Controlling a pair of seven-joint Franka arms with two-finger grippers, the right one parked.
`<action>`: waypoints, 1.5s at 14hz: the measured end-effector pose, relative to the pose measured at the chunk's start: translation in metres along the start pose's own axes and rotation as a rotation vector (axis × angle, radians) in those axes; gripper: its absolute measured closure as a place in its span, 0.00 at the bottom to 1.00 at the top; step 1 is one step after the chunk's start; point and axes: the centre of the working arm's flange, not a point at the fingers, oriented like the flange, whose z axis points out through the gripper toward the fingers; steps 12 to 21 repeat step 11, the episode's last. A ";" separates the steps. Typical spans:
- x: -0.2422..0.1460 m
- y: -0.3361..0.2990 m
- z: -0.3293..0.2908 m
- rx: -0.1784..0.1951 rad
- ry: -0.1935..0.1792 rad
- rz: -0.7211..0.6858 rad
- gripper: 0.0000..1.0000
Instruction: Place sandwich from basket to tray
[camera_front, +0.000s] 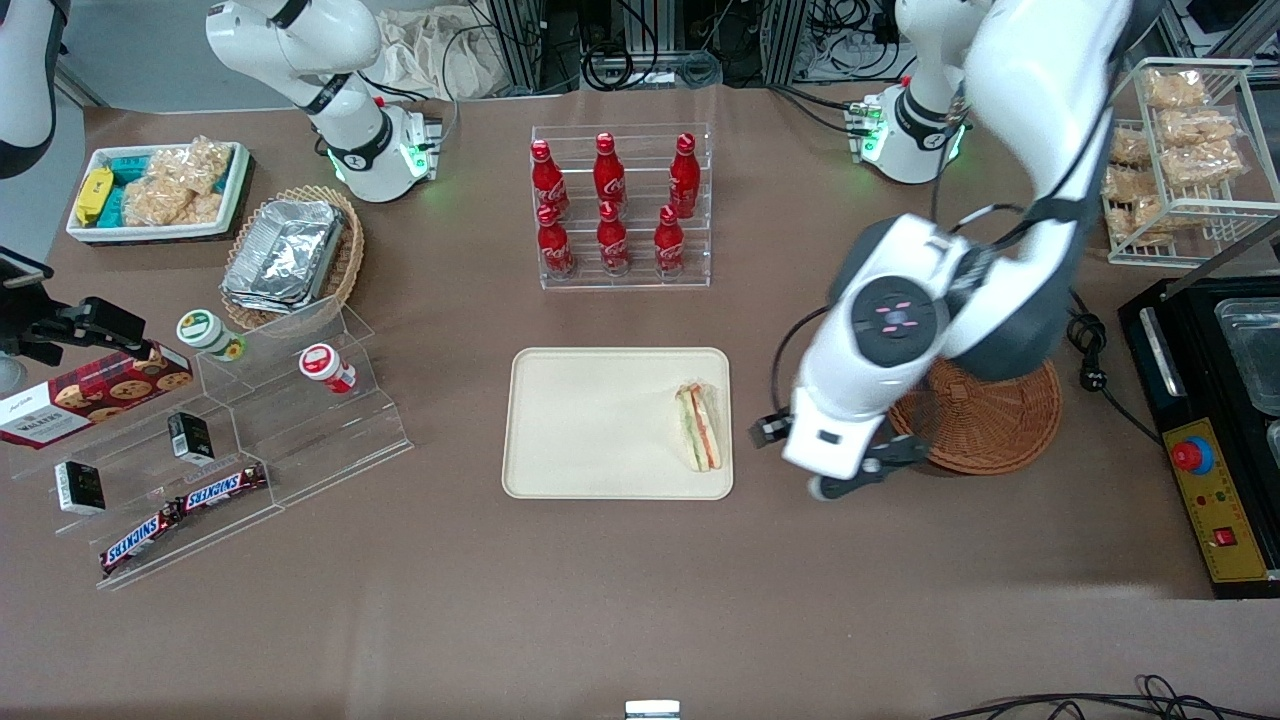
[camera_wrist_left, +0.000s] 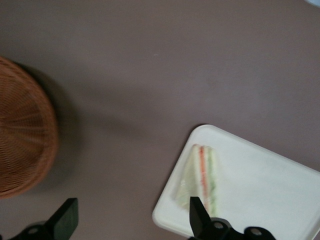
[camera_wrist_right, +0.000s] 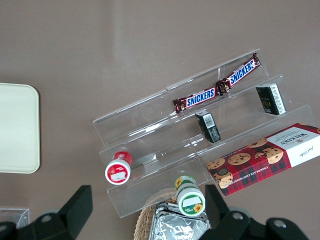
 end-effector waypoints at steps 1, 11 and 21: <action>0.010 -0.025 -0.011 0.006 -0.007 0.012 0.00; 0.035 -0.286 -0.069 0.033 -0.095 0.380 0.00; 0.035 -0.286 -0.069 0.033 -0.095 0.380 0.00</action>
